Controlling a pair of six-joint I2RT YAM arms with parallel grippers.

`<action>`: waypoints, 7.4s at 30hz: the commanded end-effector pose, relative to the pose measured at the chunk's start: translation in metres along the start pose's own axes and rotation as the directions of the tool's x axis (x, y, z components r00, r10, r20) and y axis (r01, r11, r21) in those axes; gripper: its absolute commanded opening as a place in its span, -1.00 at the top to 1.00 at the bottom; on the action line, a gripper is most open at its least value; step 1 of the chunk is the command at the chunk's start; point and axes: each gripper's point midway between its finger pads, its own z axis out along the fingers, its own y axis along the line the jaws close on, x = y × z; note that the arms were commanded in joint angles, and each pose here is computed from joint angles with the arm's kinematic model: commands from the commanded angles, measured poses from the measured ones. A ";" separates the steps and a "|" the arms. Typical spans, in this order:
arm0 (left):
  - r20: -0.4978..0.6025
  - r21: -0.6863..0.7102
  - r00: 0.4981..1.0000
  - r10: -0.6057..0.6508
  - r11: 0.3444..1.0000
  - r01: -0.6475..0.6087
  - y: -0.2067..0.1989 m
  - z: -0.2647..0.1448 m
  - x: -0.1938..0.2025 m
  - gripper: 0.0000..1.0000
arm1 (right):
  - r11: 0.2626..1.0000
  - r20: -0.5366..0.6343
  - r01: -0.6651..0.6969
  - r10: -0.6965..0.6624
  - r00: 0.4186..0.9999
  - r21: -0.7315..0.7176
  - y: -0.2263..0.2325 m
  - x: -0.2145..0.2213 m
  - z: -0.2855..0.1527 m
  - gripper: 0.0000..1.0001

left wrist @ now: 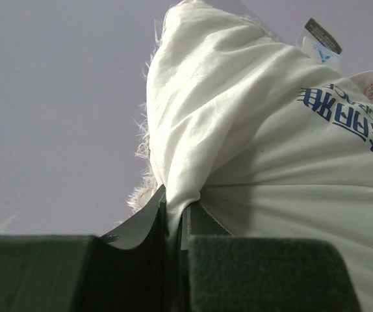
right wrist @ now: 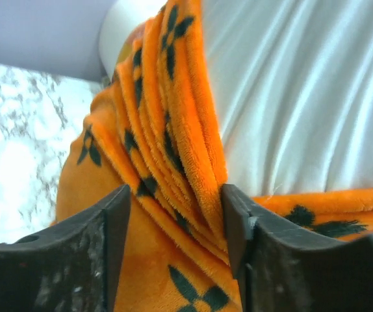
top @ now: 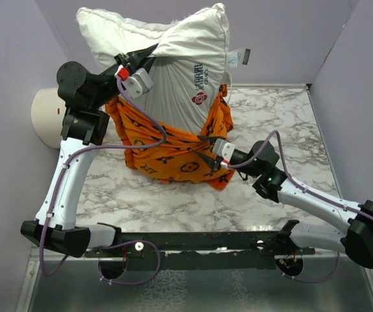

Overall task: Remove the pillowcase from the pillow
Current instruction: Remove the pillow from the pillowcase.

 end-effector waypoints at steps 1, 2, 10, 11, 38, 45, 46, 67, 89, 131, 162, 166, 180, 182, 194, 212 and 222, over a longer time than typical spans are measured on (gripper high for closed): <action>0.231 -0.210 0.917 0.324 0.937 -0.278 0.051 -0.042 -0.135 1.00 | 0.975 0.109 -0.219 0.215 0.971 0.035 -0.031 -0.046 -0.010 -0.22; 0.242 -0.183 0.918 0.316 0.943 -0.276 0.044 -0.043 -0.135 1.00 | 0.966 0.136 -0.255 0.248 0.959 0.043 -0.045 -0.056 -0.012 -0.26; 0.271 -0.111 0.915 0.299 0.954 -0.279 0.023 -0.051 -0.143 1.00 | 0.764 0.169 -0.613 0.589 0.790 0.202 -0.145 -0.044 -0.031 -0.31; 0.271 -0.107 0.915 0.298 0.954 -0.279 0.023 -0.052 -0.144 1.00 | 0.718 0.177 -0.655 0.631 0.755 0.236 -0.155 -0.034 -0.035 -0.31; 0.256 -0.061 0.909 0.329 0.944 -0.324 0.000 -0.057 -0.128 1.00 | 0.352 0.351 -0.835 0.786 0.510 0.424 -0.238 -0.039 -0.047 -0.64; 0.257 -0.064 0.909 0.328 0.944 -0.323 0.001 -0.055 -0.127 1.00 | 0.417 0.252 -0.873 0.843 0.476 0.254 -0.213 -0.063 -0.023 -0.64; 0.257 -0.066 0.908 0.330 0.944 -0.324 0.002 -0.055 -0.127 1.00 | 0.415 0.233 -0.871 0.849 0.474 0.263 -0.210 -0.059 -0.018 -0.64; 0.278 -0.101 0.890 0.362 0.932 -0.348 0.014 -0.054 -0.141 1.00 | 0.291 0.086 -0.884 0.935 0.343 0.365 -0.132 0.061 0.002 0.44; 0.074 -0.369 0.786 0.613 0.749 -0.550 0.092 -0.049 -0.145 1.00 | 0.292 0.117 -0.649 0.852 0.510 0.702 -0.091 0.172 -0.087 0.41; -0.053 -0.132 0.995 0.080 0.988 -0.086 0.072 0.006 -0.062 1.00 | 0.767 0.255 0.634 -0.597 0.761 -0.097 0.043 -0.122 0.157 -0.24; -0.088 -0.070 0.991 0.100 0.992 -0.106 0.043 0.020 -0.052 1.00 | 0.773 0.004 0.626 -0.629 0.777 0.104 -0.016 -0.102 0.213 -0.17; -0.095 -0.095 0.990 0.106 0.989 -0.115 0.051 0.023 -0.055 1.00 | 0.769 0.042 0.624 -0.634 0.772 0.138 -0.019 -0.117 0.200 -0.16; -0.095 -0.109 0.987 0.133 0.984 -0.143 0.052 0.025 -0.063 1.00 | 0.837 0.034 0.541 -0.545 0.838 0.080 -0.018 -0.113 0.191 -0.17; -0.097 -0.112 0.986 0.138 0.983 -0.148 0.053 0.024 -0.064 1.00 | 0.853 0.031 0.521 -0.522 0.852 0.043 -0.011 -0.105 0.196 -0.17; -0.074 -0.127 0.985 0.157 0.978 -0.166 0.060 0.026 -0.075 1.00 | 0.894 -0.093 0.448 -0.446 0.890 -0.001 -0.001 -0.058 0.206 -0.13; -0.041 -0.137 0.979 0.200 0.969 -0.204 0.064 0.027 -0.092 1.00 | 0.979 -0.240 0.201 -0.202 0.950 -0.028 0.021 -0.001 0.212 0.42; -0.013 -0.191 0.975 0.222 0.956 -0.220 0.073 0.032 -0.098 1.00 | 0.994 -0.224 0.087 -0.100 0.969 -0.067 0.065 0.029 0.196 0.98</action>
